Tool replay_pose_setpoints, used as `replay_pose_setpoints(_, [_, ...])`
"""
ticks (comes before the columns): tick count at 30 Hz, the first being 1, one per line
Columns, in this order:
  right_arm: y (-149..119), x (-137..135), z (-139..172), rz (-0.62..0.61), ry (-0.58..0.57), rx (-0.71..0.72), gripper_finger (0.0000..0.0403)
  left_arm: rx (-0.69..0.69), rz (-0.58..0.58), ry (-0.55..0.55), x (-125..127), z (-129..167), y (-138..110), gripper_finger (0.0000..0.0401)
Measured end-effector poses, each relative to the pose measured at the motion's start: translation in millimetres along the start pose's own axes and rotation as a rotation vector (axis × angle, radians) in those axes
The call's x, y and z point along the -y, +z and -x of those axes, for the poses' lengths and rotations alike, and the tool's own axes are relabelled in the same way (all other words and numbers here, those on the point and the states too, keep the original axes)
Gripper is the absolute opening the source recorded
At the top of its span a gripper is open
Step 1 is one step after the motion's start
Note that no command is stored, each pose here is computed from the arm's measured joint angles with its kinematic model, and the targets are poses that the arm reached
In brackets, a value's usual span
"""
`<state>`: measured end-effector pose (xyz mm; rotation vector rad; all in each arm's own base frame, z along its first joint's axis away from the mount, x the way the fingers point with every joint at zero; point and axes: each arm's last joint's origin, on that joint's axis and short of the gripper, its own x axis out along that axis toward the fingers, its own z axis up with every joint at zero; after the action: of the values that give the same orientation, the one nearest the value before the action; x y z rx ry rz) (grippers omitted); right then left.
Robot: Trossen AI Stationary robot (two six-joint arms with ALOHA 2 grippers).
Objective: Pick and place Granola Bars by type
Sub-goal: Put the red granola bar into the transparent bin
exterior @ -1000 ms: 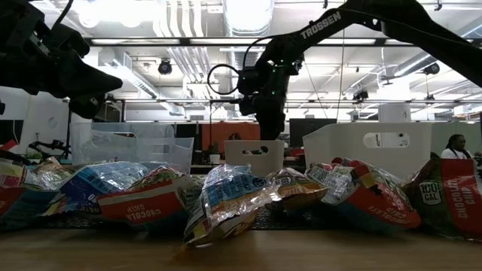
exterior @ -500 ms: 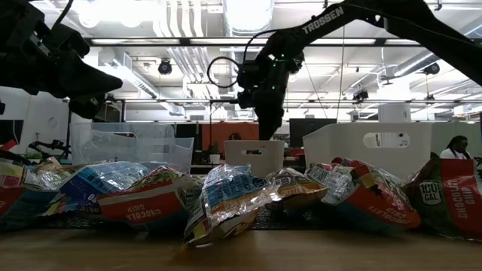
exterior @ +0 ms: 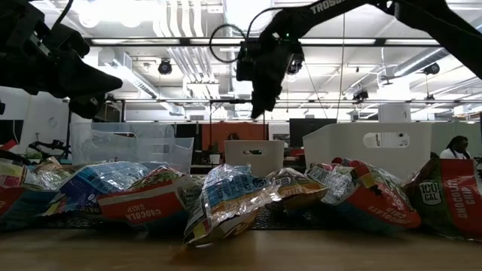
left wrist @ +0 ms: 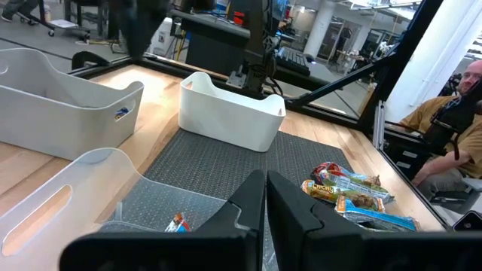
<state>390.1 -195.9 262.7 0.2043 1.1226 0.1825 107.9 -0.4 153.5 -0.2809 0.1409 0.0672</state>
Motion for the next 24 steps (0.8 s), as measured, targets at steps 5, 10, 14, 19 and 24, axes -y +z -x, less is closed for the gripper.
replay_pose_setpoints(5, [2,-18,10,0.092,0.031,0.006,0.0009,0.0,0.0,0.0,0,0,0,0.0])
replay_pose_setpoints(10, [3,-43,23,0.164,0.04,0.017,0.0009,0.0,0.0,0.0,0,0,0,0.0])
replay_pose_setpoints(14, [-4,-65,31,0.208,0.054,0.011,0.0009,0.0,0.0,0.0,0,0,0,0.0])
replay_pose_setpoints(19, [-24,-95,42,0.251,0.073,0.003,0.0009,0.0,0.0,0.0,0,0,0,0.0])
replay_pose_setpoints(24, [-49,-122,55,0.301,0.081,0.018,0.0008,-0.001,0.0,0.0,0,0,0,0.0])
